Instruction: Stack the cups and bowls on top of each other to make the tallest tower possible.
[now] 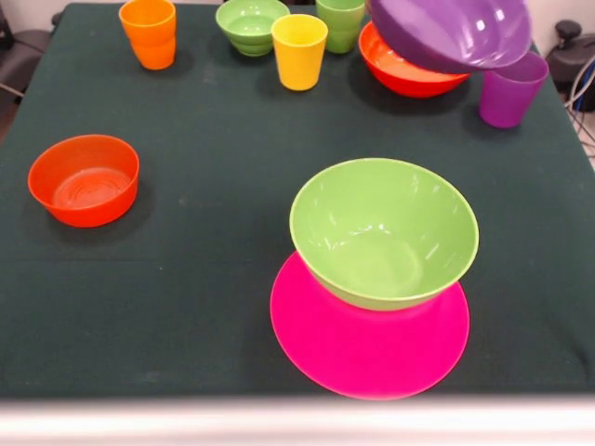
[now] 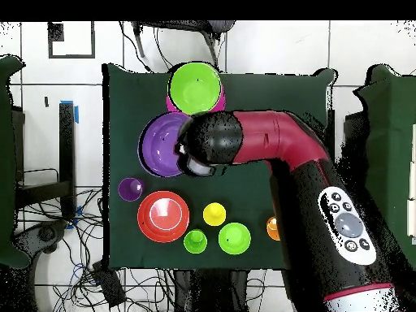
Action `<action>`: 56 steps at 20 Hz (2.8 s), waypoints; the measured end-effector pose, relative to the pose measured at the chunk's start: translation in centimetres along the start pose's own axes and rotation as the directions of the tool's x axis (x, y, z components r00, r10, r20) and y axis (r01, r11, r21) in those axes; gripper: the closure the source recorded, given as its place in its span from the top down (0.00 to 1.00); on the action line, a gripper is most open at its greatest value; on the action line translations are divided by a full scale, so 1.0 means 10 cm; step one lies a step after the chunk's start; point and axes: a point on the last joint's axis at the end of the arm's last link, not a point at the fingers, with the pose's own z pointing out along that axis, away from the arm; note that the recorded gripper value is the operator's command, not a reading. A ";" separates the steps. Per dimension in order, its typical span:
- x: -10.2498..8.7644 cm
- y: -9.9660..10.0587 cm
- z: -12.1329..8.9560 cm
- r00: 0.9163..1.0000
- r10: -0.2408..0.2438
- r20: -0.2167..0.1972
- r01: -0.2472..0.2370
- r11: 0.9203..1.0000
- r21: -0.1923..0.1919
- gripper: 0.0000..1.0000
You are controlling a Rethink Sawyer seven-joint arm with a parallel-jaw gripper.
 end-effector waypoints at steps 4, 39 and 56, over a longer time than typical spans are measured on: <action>-0.11 0.18 -0.23 1.000 0.005 0.008 -0.005 0.999 -0.044 0.00; -1.41 0.61 -0.70 0.987 0.098 0.131 -0.050 0.943 -0.328 0.00; -1.73 0.39 -0.35 0.984 0.149 0.097 -0.104 0.923 -0.371 0.00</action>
